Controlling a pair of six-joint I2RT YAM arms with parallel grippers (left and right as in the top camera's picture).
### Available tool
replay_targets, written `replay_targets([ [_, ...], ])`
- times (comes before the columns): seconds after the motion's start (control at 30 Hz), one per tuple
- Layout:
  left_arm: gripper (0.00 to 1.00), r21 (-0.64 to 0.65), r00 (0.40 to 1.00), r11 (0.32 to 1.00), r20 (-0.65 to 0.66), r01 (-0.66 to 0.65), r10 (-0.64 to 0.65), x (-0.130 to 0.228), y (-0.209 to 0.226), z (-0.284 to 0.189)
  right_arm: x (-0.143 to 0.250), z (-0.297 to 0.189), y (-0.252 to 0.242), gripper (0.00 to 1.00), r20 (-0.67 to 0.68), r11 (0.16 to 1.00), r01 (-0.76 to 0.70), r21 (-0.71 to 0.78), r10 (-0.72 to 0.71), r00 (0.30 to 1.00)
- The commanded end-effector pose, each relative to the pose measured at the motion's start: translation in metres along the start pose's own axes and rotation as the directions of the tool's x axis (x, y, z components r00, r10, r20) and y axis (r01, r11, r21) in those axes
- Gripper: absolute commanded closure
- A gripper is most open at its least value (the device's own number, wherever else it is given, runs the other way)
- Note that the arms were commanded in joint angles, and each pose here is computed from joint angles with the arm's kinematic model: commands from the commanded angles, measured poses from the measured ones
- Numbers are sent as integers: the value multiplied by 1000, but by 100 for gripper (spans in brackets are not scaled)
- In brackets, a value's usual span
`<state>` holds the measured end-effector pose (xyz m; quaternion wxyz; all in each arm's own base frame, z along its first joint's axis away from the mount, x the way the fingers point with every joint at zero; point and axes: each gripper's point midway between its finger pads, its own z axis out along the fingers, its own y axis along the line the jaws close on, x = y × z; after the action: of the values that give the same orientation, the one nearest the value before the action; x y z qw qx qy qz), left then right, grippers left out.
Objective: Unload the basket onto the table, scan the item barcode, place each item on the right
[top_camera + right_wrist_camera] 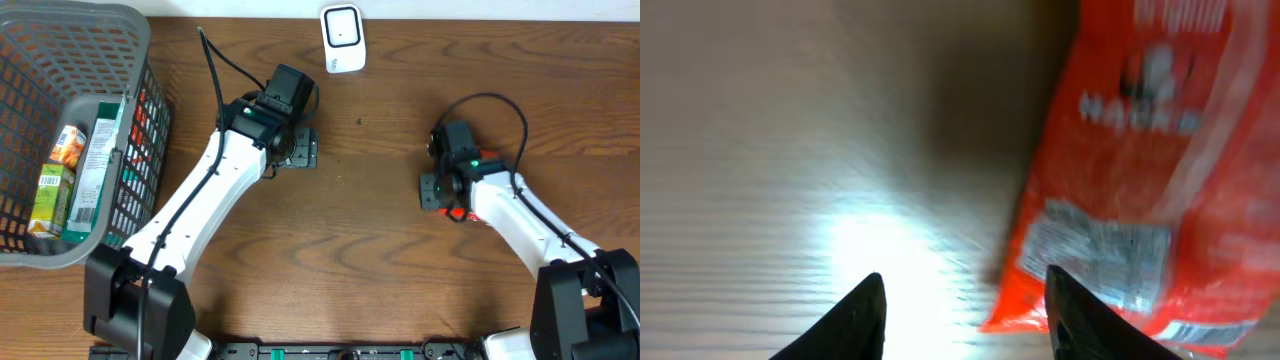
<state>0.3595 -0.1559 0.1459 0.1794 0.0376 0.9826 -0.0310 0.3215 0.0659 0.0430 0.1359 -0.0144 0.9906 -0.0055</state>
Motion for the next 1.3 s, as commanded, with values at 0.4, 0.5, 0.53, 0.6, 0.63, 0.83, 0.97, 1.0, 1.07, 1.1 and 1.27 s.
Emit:
replay_targets([
  [0.4,17,-29,836,924,436,382,-333,-86,166,-207,-90,-93,13,39,150,964,0,-267,41,988],
  [0.5,17,-84,791,858,441,507,-424,-73,223,-208,-90,-95,-39,34,123,965,-127,-228,158,980],
  [0.53,17,-97,779,838,440,537,-448,-69,237,-207,-89,-94,-55,32,117,962,-166,-218,195,974],
  [0.6,17,-116,757,805,438,582,-484,-62,258,-206,-87,-93,-78,11,115,953,-225,-201,251,961],
  [0.63,17,-125,746,788,439,603,-501,-58,268,-206,-86,-93,-91,1,116,947,-256,-192,281,953],
  [0.83,16,-148,688,705,425,694,-588,-46,307,-194,-79,-94,-137,1,126,917,-365,-162,386,914],
  [0.97,16,-165,692,692,386,702,-610,-46,316,-174,-77,-95,-149,1,129,906,-394,-153,414,901],
  [1.0,16,-167,690,686,375,708,-619,-47,318,-169,-76,-95,-151,1,129,905,-397,-152,417,900],
  [1.07,16,-168,676,667,354,726,-646,-47,321,-156,-76,-95,-150,1,129,905,-397,-152,417,900],
  [1.1,16,-171,671,658,342,733,-658,-47,323,-149,-76,-95,-150,1,129,905,-397,-152,417,900],
  [1.27,16,-198,674,646,273,737,-686,-49,332,-110,-76,-95,-150,1,129,905,-397,-152,417,900],
])
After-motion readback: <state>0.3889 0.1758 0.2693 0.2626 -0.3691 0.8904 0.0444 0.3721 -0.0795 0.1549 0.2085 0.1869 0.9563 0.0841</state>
